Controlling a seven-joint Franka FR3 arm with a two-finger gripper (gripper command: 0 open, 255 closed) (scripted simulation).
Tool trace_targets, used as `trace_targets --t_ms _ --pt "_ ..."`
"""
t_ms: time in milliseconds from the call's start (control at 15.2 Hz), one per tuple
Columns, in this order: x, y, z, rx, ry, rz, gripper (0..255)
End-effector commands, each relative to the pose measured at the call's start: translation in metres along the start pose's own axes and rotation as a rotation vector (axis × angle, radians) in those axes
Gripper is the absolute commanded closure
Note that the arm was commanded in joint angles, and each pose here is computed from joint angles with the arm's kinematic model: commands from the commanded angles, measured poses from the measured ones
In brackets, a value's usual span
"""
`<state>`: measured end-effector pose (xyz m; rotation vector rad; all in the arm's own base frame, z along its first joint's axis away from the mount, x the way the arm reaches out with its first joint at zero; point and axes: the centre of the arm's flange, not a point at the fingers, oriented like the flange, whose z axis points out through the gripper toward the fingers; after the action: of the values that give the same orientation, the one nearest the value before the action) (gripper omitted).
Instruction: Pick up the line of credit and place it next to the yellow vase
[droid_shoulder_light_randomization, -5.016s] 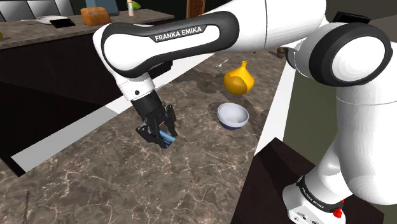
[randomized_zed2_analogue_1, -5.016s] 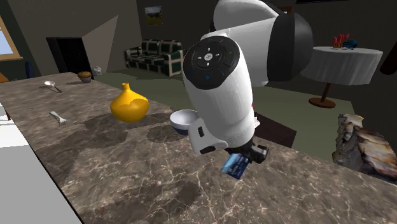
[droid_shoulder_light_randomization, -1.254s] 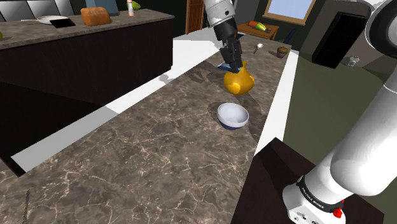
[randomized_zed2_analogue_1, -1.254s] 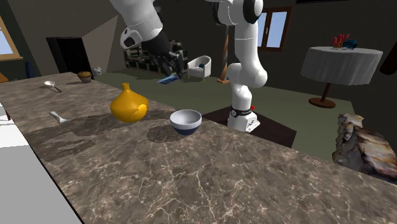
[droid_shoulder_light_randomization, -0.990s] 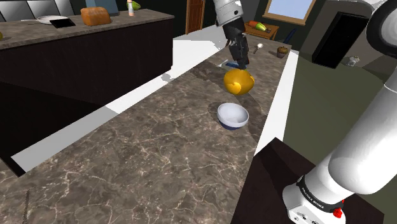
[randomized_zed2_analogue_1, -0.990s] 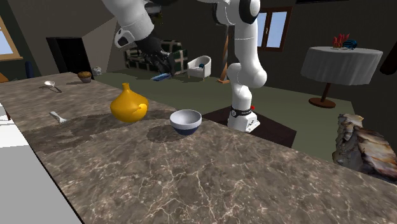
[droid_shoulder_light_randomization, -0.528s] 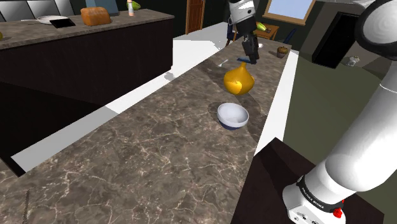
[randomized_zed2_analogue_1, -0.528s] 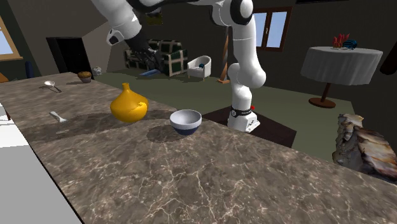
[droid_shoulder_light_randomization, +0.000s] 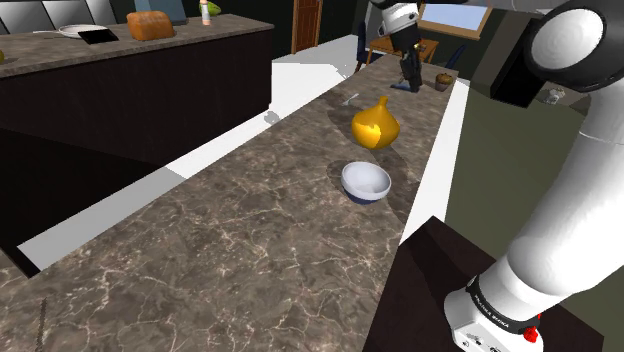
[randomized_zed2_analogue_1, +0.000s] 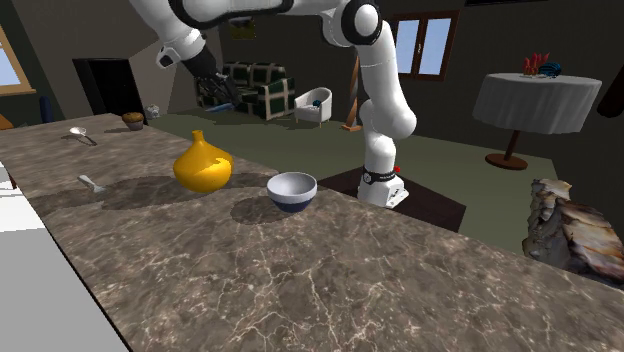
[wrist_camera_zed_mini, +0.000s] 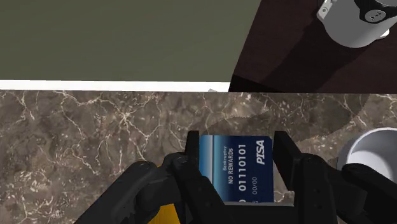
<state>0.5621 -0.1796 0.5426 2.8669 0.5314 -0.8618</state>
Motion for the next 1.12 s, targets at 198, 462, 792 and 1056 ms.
trace_targets --t_ms 198,462,792,1056 --pt "-0.016 0.064 0.008 -0.001 0.0 -0.001 255" --pt "-0.027 0.113 0.015 -0.001 0.0 -0.001 255" --pt "-0.012 0.114 0.037 -0.001 0.0 -0.001 255" --pt "0.0 0.114 0.055 -0.001 0.0 -0.001 255"
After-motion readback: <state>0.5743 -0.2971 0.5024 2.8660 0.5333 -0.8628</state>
